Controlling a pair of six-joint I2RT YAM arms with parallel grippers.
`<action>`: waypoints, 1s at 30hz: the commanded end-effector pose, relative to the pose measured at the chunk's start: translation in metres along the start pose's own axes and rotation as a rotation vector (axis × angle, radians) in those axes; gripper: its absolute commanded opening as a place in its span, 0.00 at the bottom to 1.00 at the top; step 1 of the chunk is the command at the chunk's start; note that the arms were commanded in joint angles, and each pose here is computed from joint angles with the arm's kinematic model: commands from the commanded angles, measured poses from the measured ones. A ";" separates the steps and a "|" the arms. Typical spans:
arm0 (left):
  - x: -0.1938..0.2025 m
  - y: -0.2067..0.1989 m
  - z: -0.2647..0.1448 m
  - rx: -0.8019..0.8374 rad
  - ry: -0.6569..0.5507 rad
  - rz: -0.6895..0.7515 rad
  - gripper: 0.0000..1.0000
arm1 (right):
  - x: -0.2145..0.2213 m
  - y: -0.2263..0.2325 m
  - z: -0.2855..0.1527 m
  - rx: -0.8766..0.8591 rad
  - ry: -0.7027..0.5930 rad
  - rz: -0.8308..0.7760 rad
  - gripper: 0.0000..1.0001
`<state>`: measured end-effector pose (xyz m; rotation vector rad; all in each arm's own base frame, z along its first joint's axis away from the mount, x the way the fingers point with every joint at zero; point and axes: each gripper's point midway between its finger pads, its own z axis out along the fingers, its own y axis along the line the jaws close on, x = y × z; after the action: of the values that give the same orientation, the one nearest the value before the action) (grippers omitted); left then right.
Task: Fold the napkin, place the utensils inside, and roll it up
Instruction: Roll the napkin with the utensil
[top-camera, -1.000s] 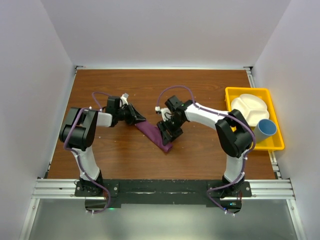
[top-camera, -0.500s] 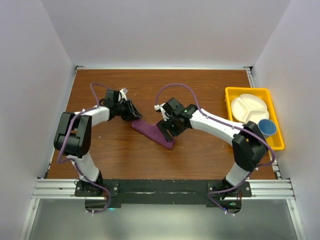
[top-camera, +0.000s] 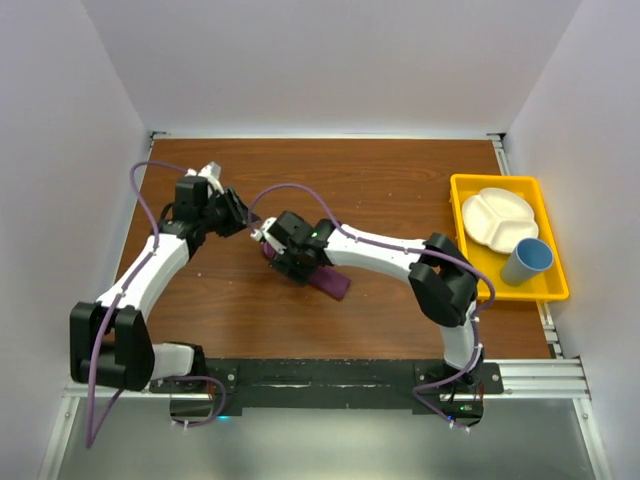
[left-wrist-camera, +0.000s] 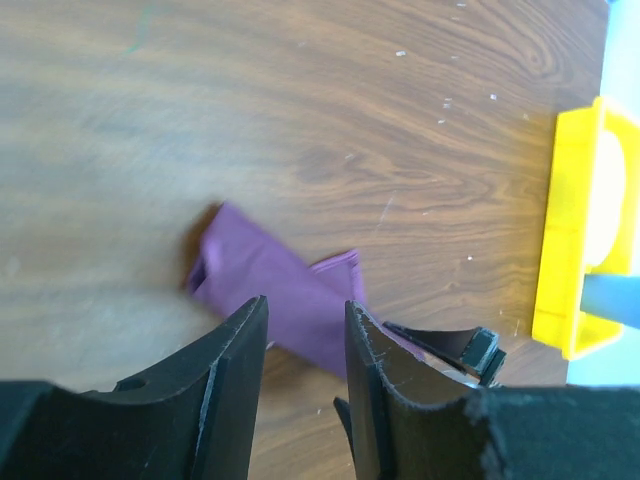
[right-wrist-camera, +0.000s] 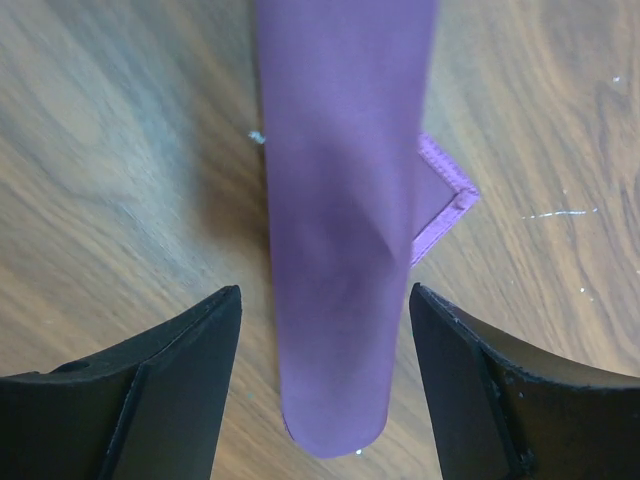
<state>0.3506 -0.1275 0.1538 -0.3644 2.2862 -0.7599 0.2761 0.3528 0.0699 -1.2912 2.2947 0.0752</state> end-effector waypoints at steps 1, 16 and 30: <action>0.016 0.025 -0.011 -0.070 -0.003 -0.063 0.42 | -0.011 -0.007 -0.014 0.130 -0.007 -0.125 0.71; 0.021 0.026 -0.001 -0.033 0.027 -0.116 0.42 | 0.021 0.008 0.014 0.214 0.042 -0.231 0.74; 0.016 0.031 0.002 -0.033 0.034 -0.119 0.42 | 0.032 -0.006 0.048 0.258 0.088 -0.244 0.72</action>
<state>0.3235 -0.1093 0.1080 -0.5466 2.3855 -0.7551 0.2727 0.3425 0.0359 -1.4578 2.0912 -0.3150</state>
